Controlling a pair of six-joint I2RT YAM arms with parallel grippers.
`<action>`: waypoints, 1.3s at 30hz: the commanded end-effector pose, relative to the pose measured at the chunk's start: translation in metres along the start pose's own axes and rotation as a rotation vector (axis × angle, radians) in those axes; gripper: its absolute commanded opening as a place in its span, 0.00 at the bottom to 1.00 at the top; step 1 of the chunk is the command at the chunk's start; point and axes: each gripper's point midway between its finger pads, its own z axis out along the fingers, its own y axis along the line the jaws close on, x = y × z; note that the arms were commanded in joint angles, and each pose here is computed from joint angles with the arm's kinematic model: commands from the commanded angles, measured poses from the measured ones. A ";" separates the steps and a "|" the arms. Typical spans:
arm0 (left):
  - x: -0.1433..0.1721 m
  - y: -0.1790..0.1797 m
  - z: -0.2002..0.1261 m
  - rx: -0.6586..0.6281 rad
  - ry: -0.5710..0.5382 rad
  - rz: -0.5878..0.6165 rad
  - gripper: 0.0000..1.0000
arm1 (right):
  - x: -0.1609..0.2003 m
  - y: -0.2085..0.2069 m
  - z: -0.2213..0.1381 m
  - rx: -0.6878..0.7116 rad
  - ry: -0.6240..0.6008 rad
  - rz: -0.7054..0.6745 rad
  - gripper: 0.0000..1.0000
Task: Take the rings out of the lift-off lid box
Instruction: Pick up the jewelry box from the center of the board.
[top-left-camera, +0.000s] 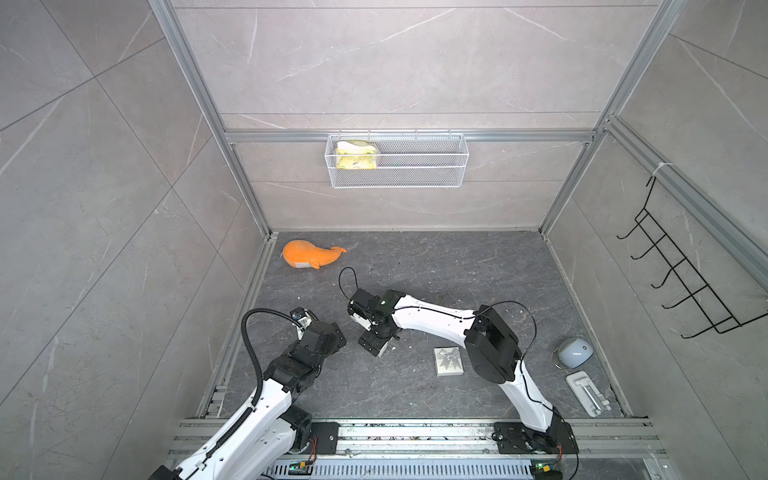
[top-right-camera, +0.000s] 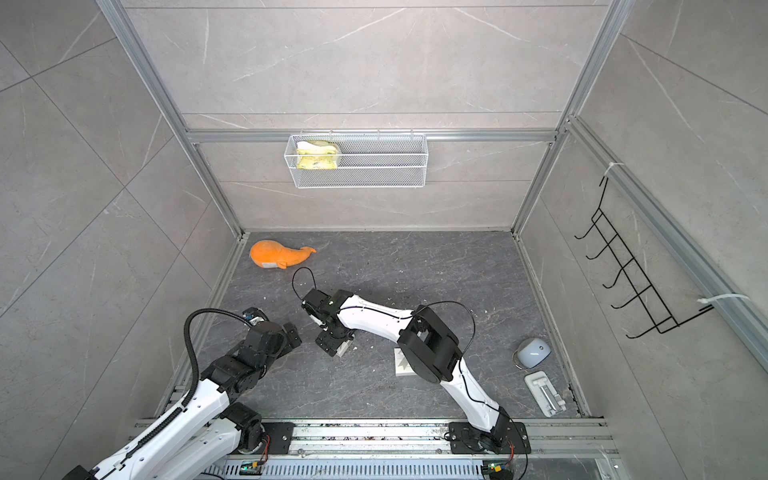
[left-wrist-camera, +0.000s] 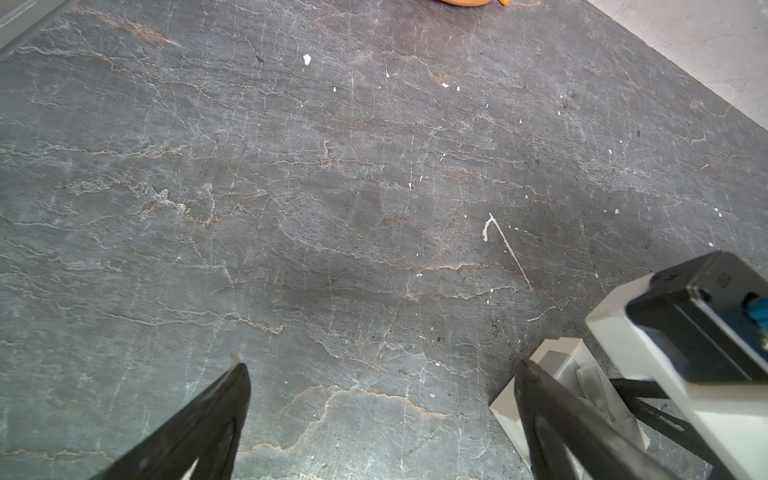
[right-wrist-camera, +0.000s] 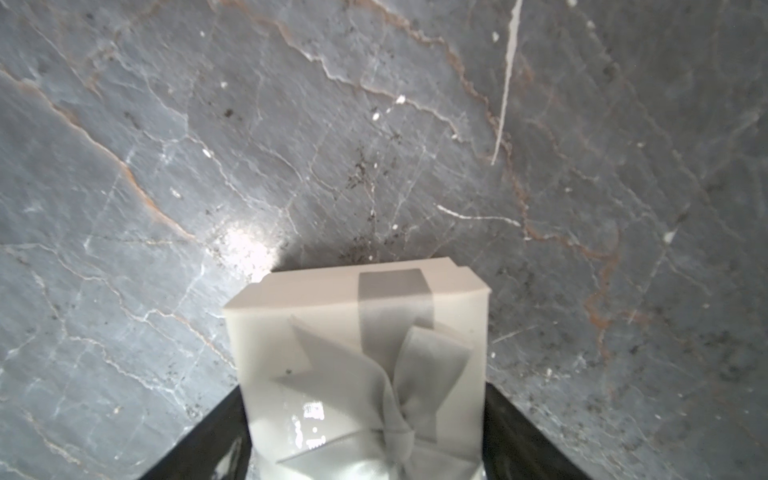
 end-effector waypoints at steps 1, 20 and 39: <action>-0.003 0.004 0.001 -0.021 -0.011 0.020 1.00 | -0.003 0.001 -0.012 0.011 -0.011 0.010 0.77; 0.016 -0.052 -0.008 0.401 0.016 -0.128 1.00 | -0.020 0.000 -0.120 -0.080 -0.198 0.123 0.69; 0.058 -0.107 -0.068 0.725 -0.152 0.373 1.00 | 0.012 -0.039 -0.169 -0.144 -0.172 0.341 0.70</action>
